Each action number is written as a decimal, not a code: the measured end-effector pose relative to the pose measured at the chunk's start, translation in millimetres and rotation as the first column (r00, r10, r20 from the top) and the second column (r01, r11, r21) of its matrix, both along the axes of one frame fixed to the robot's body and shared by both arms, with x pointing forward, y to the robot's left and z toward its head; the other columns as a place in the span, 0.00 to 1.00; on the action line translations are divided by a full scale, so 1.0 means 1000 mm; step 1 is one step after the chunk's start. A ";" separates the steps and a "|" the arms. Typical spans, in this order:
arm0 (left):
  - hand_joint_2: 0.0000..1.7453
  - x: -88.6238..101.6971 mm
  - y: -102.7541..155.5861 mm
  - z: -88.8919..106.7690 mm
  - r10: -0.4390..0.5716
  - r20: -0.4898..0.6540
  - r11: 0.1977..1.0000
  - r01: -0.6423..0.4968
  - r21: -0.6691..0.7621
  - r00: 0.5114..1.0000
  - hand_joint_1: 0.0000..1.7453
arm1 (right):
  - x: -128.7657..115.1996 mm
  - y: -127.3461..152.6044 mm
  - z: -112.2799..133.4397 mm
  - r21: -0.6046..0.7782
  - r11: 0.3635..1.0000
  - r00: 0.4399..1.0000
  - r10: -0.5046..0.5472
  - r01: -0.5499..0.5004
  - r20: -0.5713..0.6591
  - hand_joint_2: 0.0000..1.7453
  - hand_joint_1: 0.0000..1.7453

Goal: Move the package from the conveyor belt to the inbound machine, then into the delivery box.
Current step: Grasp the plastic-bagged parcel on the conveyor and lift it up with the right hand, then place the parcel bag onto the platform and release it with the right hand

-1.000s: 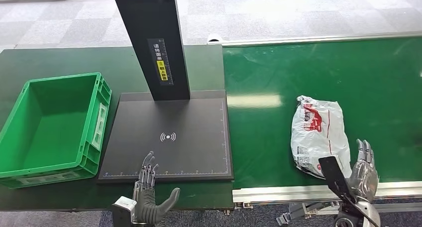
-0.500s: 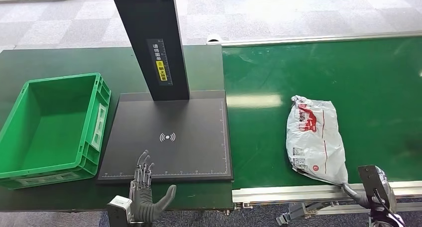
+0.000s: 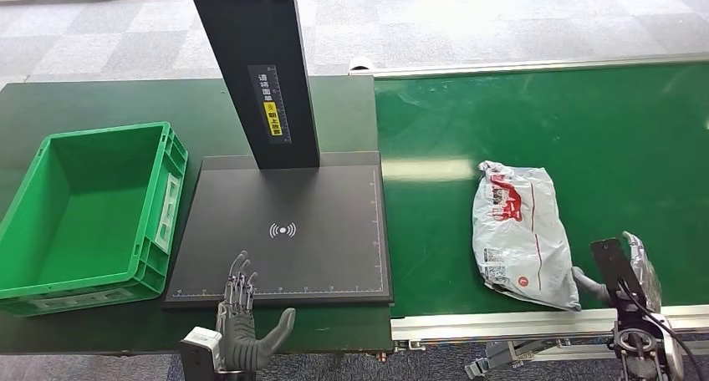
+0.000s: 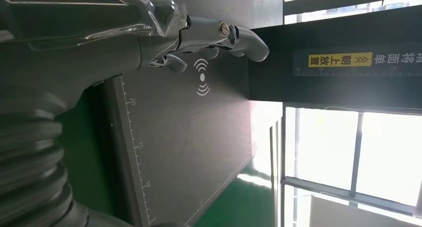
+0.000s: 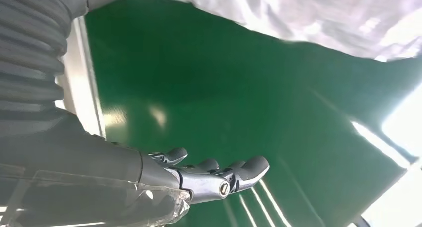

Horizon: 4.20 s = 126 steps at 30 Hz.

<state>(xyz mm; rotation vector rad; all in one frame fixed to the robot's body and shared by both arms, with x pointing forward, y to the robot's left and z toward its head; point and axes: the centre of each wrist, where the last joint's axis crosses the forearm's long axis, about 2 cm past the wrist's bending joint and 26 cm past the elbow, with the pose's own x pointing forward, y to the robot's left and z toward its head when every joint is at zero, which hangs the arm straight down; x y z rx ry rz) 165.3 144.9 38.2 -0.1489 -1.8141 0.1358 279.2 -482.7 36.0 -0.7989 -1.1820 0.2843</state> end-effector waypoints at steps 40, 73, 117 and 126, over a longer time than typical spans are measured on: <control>1.00 0.014 -0.013 -0.001 -0.081 0.002 0.997 0.081 -0.009 0.997 0.00 | 0.068 0.157 0.000 0.031 0.957 0.928 0.288 -0.289 -0.236 1.00 0.00; 1.00 0.009 -0.015 -0.006 -0.057 -0.030 0.998 0.057 0.009 0.998 0.00 | 0.052 0.187 -0.011 0.006 0.938 0.937 0.347 -0.347 -0.047 1.00 1.00; 1.00 0.040 -0.014 0.001 0.118 -0.092 0.986 -0.127 -0.105 0.989 0.00 | 0.077 0.400 0.092 0.074 0.364 0.372 0.915 -0.928 0.157 1.00 0.01; 1.00 0.032 0.004 0.001 0.215 -0.052 0.976 -0.216 -0.005 0.975 0.00 | 0.091 0.374 0.091 -0.016 0.499 0.487 0.852 -0.867 0.191 0.00 0.00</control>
